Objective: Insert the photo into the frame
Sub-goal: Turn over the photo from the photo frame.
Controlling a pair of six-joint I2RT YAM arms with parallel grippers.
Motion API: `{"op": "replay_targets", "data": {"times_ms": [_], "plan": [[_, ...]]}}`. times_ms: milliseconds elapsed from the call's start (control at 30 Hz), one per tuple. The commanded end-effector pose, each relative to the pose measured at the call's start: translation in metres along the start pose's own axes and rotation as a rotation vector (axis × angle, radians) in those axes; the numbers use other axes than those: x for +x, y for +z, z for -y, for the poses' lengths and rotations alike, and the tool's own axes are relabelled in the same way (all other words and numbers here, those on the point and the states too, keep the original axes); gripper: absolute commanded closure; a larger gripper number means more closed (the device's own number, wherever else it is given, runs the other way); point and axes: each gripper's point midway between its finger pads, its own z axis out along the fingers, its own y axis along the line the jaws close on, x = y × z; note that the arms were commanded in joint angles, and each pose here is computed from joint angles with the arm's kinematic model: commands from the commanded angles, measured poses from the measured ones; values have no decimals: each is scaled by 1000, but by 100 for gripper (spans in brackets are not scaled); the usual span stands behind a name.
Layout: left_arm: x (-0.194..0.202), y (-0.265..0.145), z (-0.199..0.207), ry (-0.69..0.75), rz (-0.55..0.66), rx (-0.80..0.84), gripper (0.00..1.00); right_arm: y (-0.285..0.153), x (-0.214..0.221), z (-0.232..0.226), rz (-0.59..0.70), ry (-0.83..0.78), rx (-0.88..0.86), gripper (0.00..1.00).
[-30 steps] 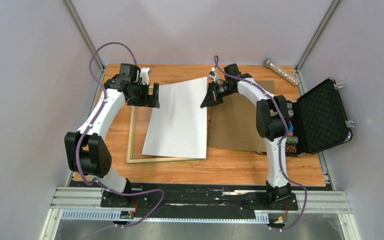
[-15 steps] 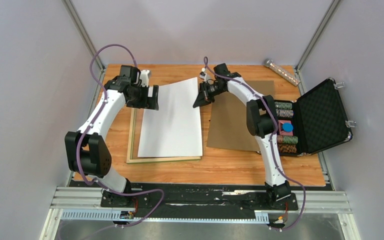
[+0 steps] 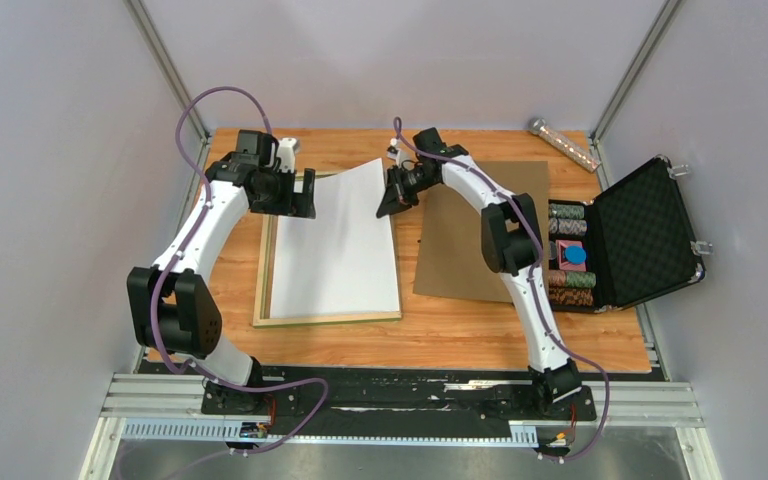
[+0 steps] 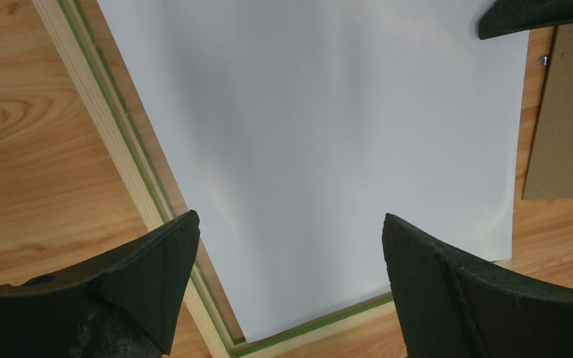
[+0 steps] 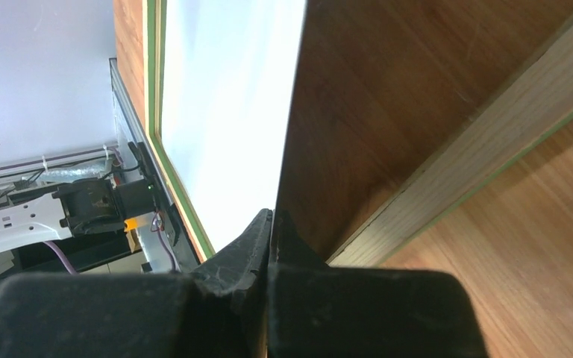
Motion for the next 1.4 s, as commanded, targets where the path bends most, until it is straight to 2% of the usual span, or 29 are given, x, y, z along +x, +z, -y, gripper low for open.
{"op": "replay_targets", "data": {"times_ms": [0, 700, 1033, 1367], "plan": [[-11, -12, -2, 22, 65, -7, 1, 5, -10, -8, 21, -10, 4, 100], [-11, -14, -4, 12, 74, -7, 1, 21, -24, -5, 86, 40, 1, 100], [-11, -13, -4, 5, 74, -3, 1, 20, -9, -4, 87, 120, 8, 100], [-11, -16, -5, 4, 78, -4, 1, 15, -13, -12, 141, 111, -5, 100]]}}
